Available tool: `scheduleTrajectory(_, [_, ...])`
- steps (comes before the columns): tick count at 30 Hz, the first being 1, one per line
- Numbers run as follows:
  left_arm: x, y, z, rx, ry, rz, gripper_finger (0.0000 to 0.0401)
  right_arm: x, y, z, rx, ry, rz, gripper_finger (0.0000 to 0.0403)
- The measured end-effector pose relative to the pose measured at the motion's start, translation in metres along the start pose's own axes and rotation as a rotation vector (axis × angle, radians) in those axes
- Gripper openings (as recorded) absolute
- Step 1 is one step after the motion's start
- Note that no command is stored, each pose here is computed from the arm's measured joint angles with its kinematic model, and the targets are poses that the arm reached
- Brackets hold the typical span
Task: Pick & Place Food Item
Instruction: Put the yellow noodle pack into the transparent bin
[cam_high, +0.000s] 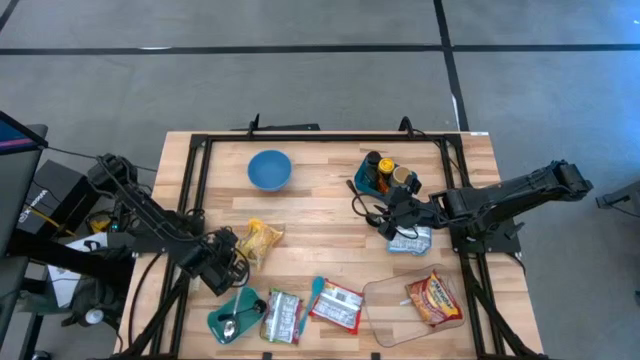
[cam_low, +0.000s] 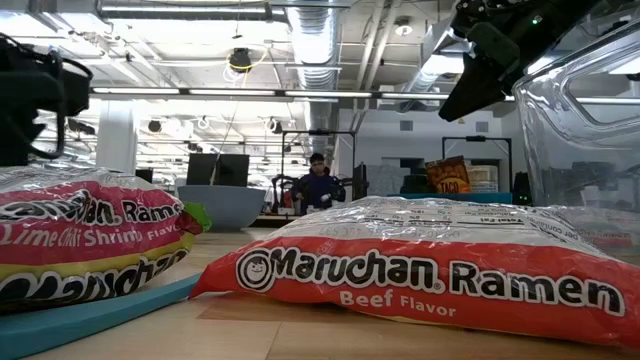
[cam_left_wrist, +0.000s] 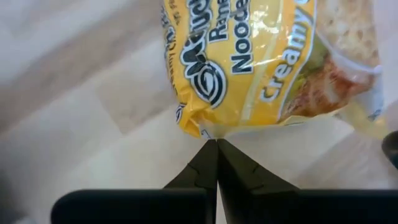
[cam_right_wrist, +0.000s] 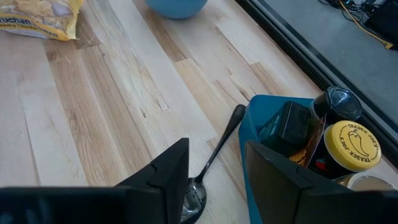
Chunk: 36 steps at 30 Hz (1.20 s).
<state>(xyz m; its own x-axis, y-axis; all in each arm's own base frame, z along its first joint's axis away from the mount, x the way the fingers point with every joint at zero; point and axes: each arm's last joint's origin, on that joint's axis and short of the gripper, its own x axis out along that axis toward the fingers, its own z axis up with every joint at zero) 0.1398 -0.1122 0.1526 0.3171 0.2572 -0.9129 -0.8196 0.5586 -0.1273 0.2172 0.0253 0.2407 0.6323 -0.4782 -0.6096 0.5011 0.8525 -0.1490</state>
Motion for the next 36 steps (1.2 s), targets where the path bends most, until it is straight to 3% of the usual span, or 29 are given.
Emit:
scheduleTrajectory(17, [-0.007,0.005,0.005,-0.002,-0.028,-0.013,0.0,0.0,0.0,0.0,0.0,0.0,0.0,0.015])
scheduleTrajectory(27, [-0.014,0.008,0.011,-0.093,-0.031,-0.059,0.0003,0.0,0.0,0.0,0.0,0.0,0.0,0.015])
scheduleTrajectory(31, [-0.012,0.01,0.015,-0.129,-0.024,-0.018,0.0024,0.0,0.0,0.0,0.0,0.0,-0.001,0.015])
scheduleTrajectory(36, [-0.01,0.013,0.02,-0.167,-0.006,0.023,0.0078,0.0,0.0,0.0,0.0,0.0,-0.001,0.015])
